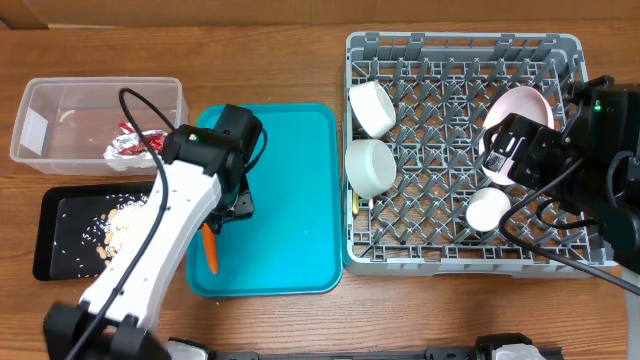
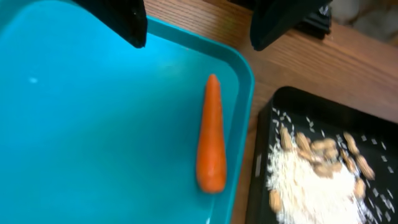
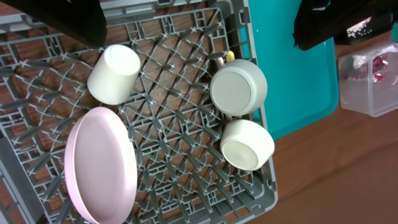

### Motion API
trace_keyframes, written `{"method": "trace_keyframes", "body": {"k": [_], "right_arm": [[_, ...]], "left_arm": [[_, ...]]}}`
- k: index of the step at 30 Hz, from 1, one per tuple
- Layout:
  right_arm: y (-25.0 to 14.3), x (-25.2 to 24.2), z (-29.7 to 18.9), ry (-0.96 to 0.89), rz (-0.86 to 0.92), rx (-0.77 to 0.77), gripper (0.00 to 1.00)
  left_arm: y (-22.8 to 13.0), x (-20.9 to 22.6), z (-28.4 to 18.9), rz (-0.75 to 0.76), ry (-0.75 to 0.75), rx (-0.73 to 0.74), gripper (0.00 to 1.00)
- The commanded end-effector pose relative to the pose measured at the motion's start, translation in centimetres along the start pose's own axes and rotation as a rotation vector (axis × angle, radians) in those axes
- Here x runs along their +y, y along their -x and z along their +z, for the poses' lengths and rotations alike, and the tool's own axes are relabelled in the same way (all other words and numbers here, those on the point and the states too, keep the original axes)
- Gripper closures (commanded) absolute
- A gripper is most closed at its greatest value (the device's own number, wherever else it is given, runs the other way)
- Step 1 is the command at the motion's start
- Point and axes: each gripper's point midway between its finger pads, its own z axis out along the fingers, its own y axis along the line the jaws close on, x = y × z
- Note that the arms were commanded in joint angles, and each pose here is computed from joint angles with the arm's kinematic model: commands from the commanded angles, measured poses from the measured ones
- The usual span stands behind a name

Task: Sort waste into correct bins and load items into the dishwasher rack
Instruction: 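Move the left gripper to the orange carrot on the teal tray and grasp it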

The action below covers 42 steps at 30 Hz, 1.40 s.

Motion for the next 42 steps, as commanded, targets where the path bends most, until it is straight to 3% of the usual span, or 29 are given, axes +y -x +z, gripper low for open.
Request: {"method": "trace_keyframes", "body": {"k": [1, 15, 32, 42], "right_arm": [[0.4, -0.5, -0.8, -0.021, 0.002, -0.038, 0.0], [0.1, -0.8, -0.8, -0.04, 0.003, -0.028, 0.0], [-0.5, -1.2, -0.8, -0.052, 0.004, -0.002, 0.0], [-0.6, -1.2, -0.8, -0.056, 0.004, 0.005, 0.0]], "left_arm": [[0.1, 0.7, 1.3, -0.061, 0.013, 0.048, 0.43], [1.2, 0.5, 4.6, -0.063, -0.007, 0.011, 0.35], [-0.1, 1.5, 10.6, -0.126, -0.024, 0.03, 0.41], [1.1, 0.6, 12.4, -0.106, -0.062, -0.059, 0.45]]}}
